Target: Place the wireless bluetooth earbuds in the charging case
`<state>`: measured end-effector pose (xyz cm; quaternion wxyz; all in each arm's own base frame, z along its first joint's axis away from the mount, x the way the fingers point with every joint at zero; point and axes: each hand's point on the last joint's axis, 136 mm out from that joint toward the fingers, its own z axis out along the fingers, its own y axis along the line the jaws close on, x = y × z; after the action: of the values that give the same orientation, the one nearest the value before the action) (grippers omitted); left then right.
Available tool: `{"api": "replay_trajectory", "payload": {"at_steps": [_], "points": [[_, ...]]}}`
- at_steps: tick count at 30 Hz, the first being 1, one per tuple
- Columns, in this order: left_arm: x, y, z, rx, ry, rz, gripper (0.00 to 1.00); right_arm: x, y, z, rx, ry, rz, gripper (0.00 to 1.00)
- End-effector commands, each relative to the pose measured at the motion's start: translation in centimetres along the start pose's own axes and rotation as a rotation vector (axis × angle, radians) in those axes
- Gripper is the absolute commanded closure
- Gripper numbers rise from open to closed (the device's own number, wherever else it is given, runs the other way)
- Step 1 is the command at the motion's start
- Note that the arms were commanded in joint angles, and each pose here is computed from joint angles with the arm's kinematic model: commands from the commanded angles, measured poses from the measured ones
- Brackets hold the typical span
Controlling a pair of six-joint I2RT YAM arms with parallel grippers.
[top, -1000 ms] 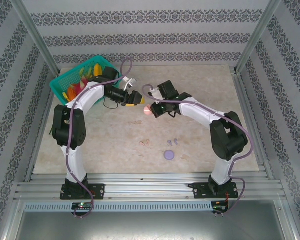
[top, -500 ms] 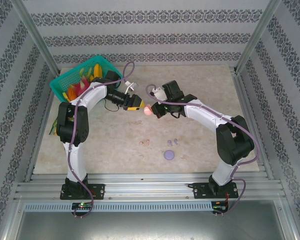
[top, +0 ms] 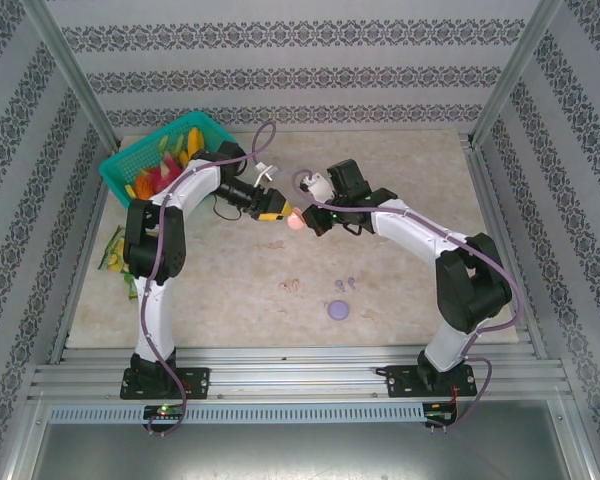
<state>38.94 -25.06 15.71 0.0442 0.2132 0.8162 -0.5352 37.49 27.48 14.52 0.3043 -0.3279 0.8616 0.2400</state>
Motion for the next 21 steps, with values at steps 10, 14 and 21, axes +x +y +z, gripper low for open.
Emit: {"api": "replay_trajectory", "payload": {"at_steps": [10,14,21], "points": [[0.5,-0.8,1.8,-0.028,0.085,0.058,0.33,-1.7,-0.7,-0.8,0.015,-0.087,-0.079,1.0],[0.6,-0.8,2.4,-0.034,0.107,0.064,0.35,-1.9,-0.6,-0.5,0.008,-0.094,-0.08,1.0],[0.8,-0.6,2.8,-0.054,0.135,0.064,0.38,-1.8,-0.7,-0.2,0.004,-0.099,-0.082,1.0]]}}
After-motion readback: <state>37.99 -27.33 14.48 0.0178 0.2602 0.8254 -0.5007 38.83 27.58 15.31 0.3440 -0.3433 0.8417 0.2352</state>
